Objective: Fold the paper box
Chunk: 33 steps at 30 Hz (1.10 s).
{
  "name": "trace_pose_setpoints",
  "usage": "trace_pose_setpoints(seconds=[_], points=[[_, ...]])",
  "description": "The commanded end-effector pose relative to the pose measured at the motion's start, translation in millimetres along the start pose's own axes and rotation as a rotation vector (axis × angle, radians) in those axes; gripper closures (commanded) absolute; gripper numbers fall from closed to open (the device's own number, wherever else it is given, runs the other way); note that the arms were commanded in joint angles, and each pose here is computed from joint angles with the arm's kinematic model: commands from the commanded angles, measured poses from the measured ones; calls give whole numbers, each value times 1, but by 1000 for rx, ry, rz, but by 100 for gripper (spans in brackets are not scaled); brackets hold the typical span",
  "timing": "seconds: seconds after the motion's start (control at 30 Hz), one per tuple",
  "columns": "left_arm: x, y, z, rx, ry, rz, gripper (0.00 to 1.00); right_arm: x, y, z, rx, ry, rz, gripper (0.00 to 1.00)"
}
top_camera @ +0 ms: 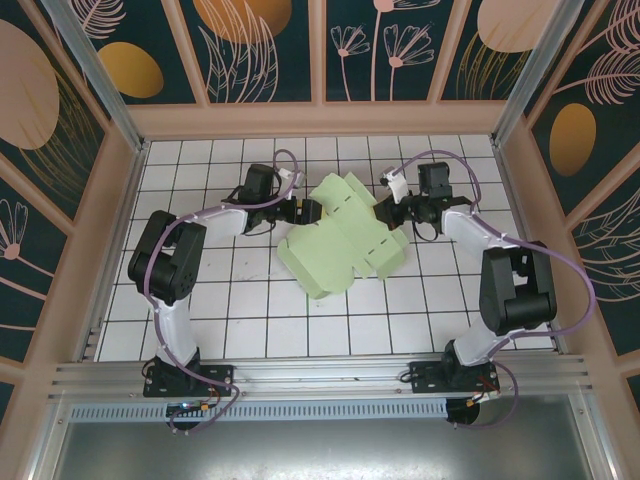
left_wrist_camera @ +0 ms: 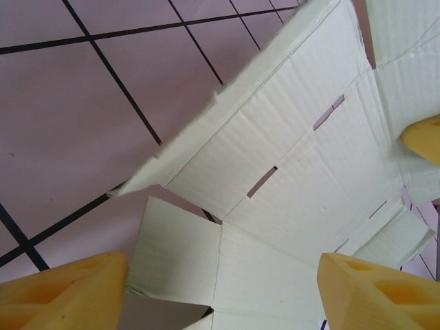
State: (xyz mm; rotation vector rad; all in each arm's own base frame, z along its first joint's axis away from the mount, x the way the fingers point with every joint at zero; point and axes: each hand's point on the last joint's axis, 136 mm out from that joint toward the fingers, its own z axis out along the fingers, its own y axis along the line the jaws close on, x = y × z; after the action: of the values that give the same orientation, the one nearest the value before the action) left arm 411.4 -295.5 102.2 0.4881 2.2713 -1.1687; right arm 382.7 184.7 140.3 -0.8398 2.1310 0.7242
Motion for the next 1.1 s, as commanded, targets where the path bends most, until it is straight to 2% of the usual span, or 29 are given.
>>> trace_pose_setpoints(seconds=[0.0,0.4,0.67,0.73,0.83,0.87,1.07], points=[[0,-10,5,48,16,20,31,-9,0,-9,22,-38,-9,100],[17,-46,12,56,37,168,28,-9,-10,-6,67,-33,41,100],[24,-42,18,-1,52,199,29,4,-22,-1,124,7,94,100],[27,-42,19,-20,59,215,33,8,-25,1,137,20,101,100],[36,-38,25,-16,104,213,52,12,-27,3,143,29,112,100],[40,-34,28,-23,123,207,55,13,-27,4,141,31,114,100],[62,-17,41,-86,204,221,53,21,-29,11,146,60,125,100]])
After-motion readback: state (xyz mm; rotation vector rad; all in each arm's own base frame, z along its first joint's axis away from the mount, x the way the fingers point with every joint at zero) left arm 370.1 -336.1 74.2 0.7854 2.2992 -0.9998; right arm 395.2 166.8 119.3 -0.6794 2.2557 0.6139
